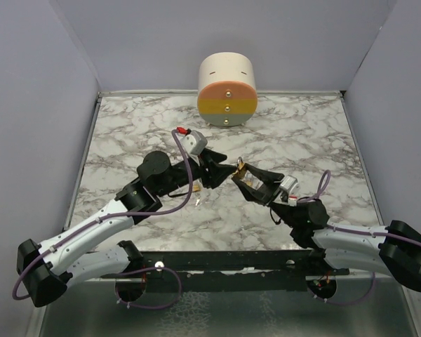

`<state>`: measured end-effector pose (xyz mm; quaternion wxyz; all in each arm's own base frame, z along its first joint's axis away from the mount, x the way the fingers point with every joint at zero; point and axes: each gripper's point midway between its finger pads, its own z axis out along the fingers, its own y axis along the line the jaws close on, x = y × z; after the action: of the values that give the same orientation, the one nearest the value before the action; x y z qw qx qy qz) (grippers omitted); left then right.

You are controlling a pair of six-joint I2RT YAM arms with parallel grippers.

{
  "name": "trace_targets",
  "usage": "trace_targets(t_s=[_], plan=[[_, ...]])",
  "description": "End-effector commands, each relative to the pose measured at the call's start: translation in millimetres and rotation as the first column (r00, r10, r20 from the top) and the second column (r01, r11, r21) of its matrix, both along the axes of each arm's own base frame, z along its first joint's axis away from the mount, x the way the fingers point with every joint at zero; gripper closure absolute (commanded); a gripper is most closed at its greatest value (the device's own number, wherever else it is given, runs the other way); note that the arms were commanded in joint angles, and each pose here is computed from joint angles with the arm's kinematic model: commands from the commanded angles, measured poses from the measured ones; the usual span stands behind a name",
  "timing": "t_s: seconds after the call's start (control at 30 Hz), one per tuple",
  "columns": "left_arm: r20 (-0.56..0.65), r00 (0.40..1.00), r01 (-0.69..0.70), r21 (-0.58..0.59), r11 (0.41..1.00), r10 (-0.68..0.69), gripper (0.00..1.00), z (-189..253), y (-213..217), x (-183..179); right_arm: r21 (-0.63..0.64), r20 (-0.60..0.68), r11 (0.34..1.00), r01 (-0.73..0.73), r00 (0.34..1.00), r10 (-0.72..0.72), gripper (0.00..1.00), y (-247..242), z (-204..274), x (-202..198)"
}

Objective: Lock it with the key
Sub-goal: Lock the lock.

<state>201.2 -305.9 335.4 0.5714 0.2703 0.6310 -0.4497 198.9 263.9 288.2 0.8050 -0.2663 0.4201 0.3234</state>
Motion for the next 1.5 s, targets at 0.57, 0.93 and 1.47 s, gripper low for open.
trace_targets(t_s=[0.57,0.93,1.47], plan=[[0.121,0.992,0.028,-0.066,0.997,-0.02,0.46,40,-2,-15,0.031,0.041,1.0,-0.005,0.999,0.004,0.99,4,23,1],[0.092,0.996,0.001,-0.046,0.999,0.003,0.46,31,-9,-5,-0.005,0.056,1.0,-0.01,0.998,0.01,0.99,7,24,0],[0.087,0.995,-0.047,-0.026,0.999,0.049,0.54,24,-9,6,0.01,0.079,1.0,-0.024,0.997,0.023,0.99,3,31,-6]])
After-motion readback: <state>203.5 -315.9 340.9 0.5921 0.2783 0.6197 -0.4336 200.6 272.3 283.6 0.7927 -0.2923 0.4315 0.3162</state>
